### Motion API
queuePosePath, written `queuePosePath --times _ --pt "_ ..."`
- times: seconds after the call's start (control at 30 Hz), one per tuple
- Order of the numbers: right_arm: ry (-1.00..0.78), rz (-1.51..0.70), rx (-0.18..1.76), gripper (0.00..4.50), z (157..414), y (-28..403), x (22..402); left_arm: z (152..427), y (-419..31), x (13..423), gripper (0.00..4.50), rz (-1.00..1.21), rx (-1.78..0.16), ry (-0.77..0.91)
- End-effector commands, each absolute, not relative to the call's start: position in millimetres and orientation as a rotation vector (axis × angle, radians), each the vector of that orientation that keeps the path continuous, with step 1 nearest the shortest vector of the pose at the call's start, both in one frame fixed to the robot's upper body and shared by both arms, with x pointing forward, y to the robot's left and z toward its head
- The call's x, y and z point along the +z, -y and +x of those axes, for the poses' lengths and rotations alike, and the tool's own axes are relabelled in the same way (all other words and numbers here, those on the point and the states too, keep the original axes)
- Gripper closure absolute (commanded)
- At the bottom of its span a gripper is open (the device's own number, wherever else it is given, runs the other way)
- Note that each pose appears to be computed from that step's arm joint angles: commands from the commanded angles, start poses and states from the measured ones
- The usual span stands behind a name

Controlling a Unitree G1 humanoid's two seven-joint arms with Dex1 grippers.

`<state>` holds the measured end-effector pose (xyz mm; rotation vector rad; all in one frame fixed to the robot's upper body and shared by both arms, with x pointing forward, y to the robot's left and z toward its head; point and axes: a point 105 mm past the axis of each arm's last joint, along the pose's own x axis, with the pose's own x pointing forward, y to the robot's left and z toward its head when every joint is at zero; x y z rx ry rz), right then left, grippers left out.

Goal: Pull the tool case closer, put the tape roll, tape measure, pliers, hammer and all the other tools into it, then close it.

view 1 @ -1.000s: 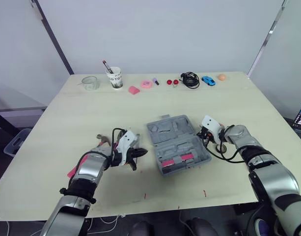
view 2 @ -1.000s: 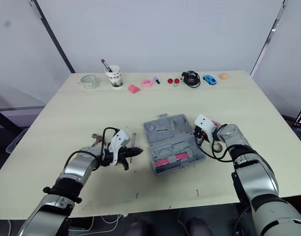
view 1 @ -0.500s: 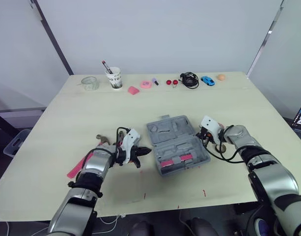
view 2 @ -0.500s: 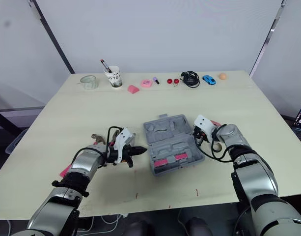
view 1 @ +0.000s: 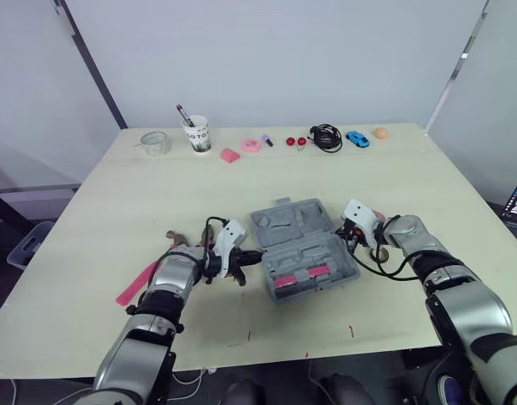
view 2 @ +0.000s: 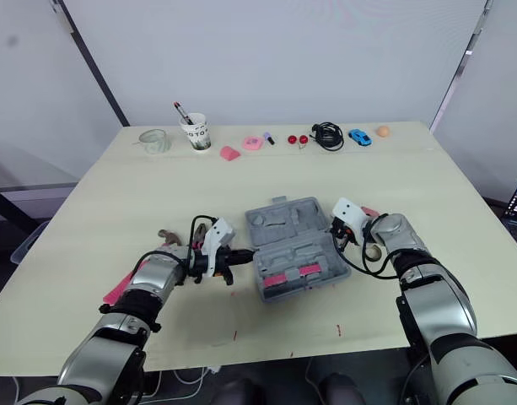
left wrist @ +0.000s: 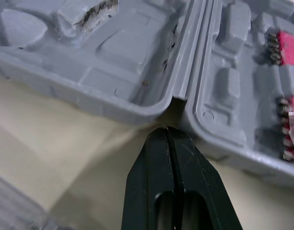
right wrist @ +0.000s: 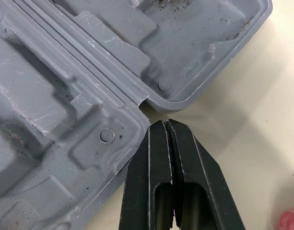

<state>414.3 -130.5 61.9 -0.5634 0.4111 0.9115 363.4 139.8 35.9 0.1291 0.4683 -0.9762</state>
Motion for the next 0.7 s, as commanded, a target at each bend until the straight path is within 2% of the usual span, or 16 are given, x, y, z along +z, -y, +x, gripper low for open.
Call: queuePosePath --times 0.03,0.5,0.7 --pt "-0.378 -0.566 0.953 4.46 412 121 65 364 -131 33 4.49 0.131 -0.993 -0.47" --pt "-0.437 -0.527 1.089 4.46 393 113 50 356 -140 29 4.49 0.15 -1.018 -0.5" --pt "-0.463 -0.491 1.166 4.46 379 112 43 341 -141 25 4.49 0.166 -1.084 -0.542"
